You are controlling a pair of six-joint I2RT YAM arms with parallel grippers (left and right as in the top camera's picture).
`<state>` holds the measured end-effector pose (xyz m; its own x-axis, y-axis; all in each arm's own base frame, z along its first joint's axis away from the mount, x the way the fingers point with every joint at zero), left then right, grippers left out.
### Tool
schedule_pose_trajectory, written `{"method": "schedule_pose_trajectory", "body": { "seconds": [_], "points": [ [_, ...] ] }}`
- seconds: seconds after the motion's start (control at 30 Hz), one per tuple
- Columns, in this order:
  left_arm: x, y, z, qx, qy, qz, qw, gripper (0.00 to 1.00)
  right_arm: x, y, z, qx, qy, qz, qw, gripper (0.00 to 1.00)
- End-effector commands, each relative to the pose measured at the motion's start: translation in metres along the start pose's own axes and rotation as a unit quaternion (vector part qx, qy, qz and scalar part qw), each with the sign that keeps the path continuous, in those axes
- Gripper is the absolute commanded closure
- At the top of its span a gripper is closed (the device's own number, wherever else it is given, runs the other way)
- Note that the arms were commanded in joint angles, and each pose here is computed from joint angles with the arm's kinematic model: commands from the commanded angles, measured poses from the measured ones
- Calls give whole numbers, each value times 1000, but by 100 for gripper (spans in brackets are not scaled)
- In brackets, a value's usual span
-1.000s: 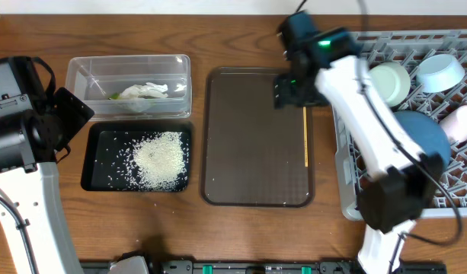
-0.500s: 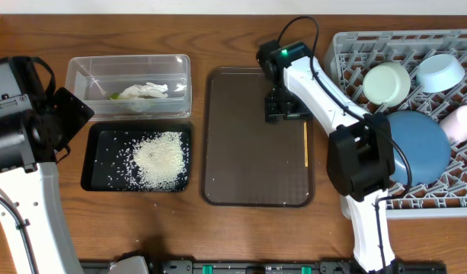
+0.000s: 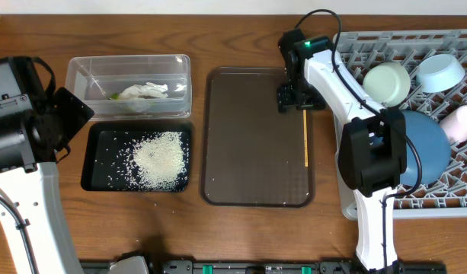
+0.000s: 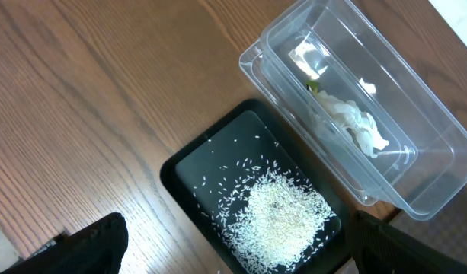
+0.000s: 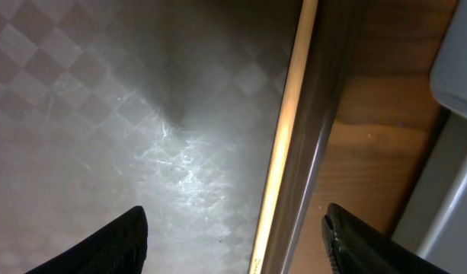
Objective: Sort waste into correct bins and load items into the dishwasher rack
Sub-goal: 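Move the right gripper to the wooden chopstick on the tray and grasp it, then lift the chopstick and insert it upright into the rack's left slots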
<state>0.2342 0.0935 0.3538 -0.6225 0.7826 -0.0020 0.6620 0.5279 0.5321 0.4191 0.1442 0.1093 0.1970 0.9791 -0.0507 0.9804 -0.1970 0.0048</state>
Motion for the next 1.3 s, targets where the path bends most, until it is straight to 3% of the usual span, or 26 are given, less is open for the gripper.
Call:
{"method": "schedule_pose_trajectory", "body": {
  "seconds": [0.0,0.5,0.57,0.67,0.83,1.03,1.27],
  "points": [
    [2,1,-2,-3,3,-3,1000,7,4,-7,14,18,5,-26,999,28],
    [2,1,-2,-3,3,-3,1000,7,-1,-23,60,33,-2,-22,999,28],
    [2,1,-2,-3,3,-3,1000,7,0,-26,65,38,6,-19,999,36],
    [2,1,-2,-3,3,-3,1000,7,1,-29,73,38,10,-6,999,70],
    [2,1,-2,-3,3,-3,1000,7,5,-33,75,40,17,2,999,96],
    [2,1,-2,-3,3,-3,1000,7,5,-23,39,42,25,8,999,99],
    [2,1,-2,-3,3,-3,1000,7,-7,9,-51,-5,61,-27,998,99]
  ]
}}
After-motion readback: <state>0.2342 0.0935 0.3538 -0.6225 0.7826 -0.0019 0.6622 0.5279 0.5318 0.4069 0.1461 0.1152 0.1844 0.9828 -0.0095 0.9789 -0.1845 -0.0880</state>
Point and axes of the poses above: each gripper's point midway between its finger pads, its own z axis out along the fingers, its own x axis along the line the jaws close on, y = z × x, the point moved 7 cm from there along -z, back along the fingers, and after that the axes turned 14 degrees about z, right-handed, at the moved point
